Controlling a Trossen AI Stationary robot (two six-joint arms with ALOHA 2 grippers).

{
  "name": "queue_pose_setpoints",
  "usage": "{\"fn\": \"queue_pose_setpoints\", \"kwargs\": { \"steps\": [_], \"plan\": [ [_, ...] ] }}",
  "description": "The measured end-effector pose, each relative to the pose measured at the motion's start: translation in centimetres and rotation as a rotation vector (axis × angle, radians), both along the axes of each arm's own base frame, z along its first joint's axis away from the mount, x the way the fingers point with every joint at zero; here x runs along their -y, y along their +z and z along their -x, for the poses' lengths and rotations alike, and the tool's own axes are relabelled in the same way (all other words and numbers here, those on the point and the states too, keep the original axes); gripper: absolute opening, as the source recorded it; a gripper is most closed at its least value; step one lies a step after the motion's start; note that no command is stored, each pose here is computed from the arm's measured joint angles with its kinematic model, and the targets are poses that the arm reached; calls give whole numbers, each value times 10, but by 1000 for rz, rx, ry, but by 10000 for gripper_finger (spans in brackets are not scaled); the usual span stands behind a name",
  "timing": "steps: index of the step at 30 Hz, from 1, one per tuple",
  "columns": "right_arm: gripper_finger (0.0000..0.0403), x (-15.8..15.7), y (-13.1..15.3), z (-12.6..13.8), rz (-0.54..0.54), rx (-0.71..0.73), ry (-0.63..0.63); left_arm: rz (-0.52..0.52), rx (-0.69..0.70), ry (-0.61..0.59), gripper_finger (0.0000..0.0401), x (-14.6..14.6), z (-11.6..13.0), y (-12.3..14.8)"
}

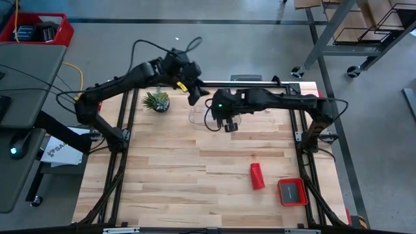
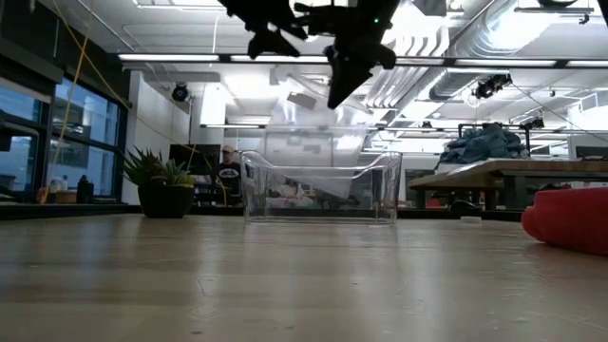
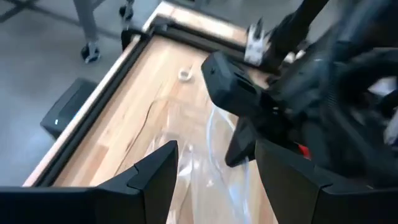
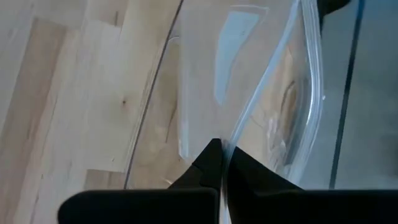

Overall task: Roll bandage
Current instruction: Open the transparent zip bag

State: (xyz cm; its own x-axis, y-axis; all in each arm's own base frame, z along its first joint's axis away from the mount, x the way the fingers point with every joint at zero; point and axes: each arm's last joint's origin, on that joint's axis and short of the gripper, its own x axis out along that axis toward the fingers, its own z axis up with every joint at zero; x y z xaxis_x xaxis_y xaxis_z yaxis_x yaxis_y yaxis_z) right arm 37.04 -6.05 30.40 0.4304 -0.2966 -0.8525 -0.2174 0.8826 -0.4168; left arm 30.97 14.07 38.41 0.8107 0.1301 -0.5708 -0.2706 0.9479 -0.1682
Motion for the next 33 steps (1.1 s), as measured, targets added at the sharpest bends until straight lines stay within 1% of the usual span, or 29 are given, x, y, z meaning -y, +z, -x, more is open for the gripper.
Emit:
{"fn": "queue_pose_setpoints", "kwargs": {
  "steps": [4,8,11,14,19,24,29,33],
  "plan": [
    [0,1,1,-3,5,1,-2,32,-92,11,212,-1,-11,-19],
    [0,1,17,-3,57,15,-1,72,-157,17,212,-4,-17,-34],
    [0,2,28,-4,84,35,38,87,-139,23,212,-4,-20,-35],
    [0,4,31,-2,93,20,50,88,-119,16,212,-5,-22,-34],
    [0,6,31,0,90,3,45,101,-170,20,212,-4,-20,-39],
    [0,6,31,0,102,-2,64,104,-191,29,212,-3,-20,-41],
    [0,9,33,-2,193,-1,68,173,-181,26,212,0,-20,-41],
    [0,9,34,-3,222,-7,92,229,-166,55,212,0,-21,-41]
  ]
}}
